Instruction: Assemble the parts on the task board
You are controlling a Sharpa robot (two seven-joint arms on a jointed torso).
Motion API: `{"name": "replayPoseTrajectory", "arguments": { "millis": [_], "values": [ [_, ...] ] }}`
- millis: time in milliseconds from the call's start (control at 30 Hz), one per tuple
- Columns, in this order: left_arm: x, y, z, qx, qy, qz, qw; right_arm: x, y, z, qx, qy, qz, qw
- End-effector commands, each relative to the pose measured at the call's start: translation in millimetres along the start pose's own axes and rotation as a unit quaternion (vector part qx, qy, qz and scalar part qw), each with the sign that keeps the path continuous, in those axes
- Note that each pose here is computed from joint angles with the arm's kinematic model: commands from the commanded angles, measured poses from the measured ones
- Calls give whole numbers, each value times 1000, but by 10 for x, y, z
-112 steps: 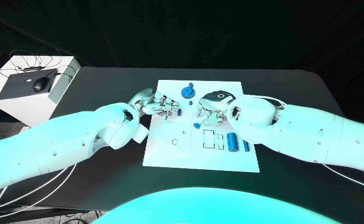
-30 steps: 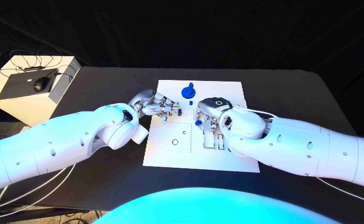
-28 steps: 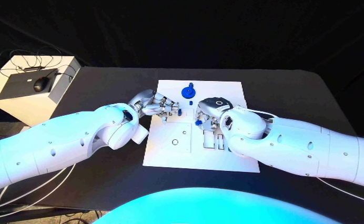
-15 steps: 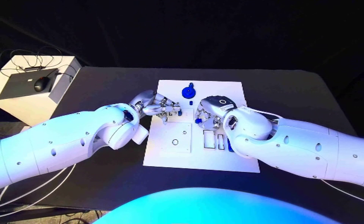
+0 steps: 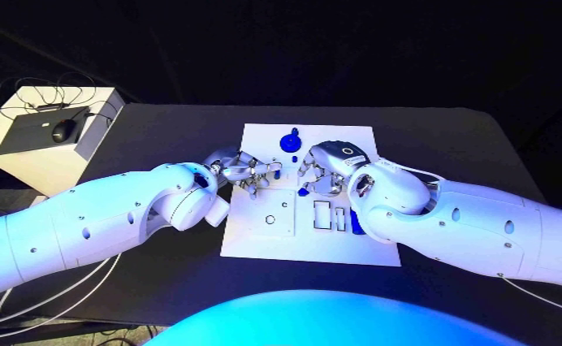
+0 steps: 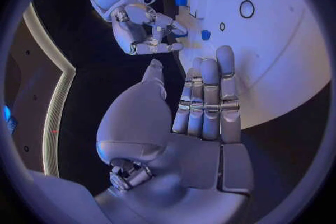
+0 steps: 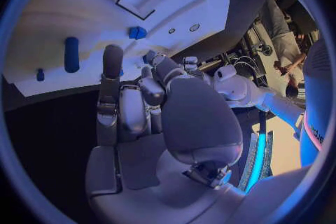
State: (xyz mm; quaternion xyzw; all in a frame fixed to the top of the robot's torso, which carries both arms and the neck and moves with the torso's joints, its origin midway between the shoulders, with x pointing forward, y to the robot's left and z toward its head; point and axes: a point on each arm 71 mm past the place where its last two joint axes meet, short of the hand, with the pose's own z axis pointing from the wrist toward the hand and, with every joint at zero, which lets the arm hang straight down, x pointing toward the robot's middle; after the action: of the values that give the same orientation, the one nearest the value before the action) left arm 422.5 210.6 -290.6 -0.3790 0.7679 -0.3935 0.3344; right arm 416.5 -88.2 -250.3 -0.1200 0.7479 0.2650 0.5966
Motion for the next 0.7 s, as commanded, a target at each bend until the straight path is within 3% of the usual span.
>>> {"name": "replayPoseTrajectory", "arguments": {
  "millis": [33,200,700],
  "values": [
    [52,36,12,-33,20,-6,999,-35,21,-5,-5,-7,10,1000],
    [76,32,32,-36,21,-5,999,-55,40,-4,-6,-2,10,1000],
    [81,19,28,-28,24,-6,999,75,-51,186,-4,61,-18,998]
  ]
}}
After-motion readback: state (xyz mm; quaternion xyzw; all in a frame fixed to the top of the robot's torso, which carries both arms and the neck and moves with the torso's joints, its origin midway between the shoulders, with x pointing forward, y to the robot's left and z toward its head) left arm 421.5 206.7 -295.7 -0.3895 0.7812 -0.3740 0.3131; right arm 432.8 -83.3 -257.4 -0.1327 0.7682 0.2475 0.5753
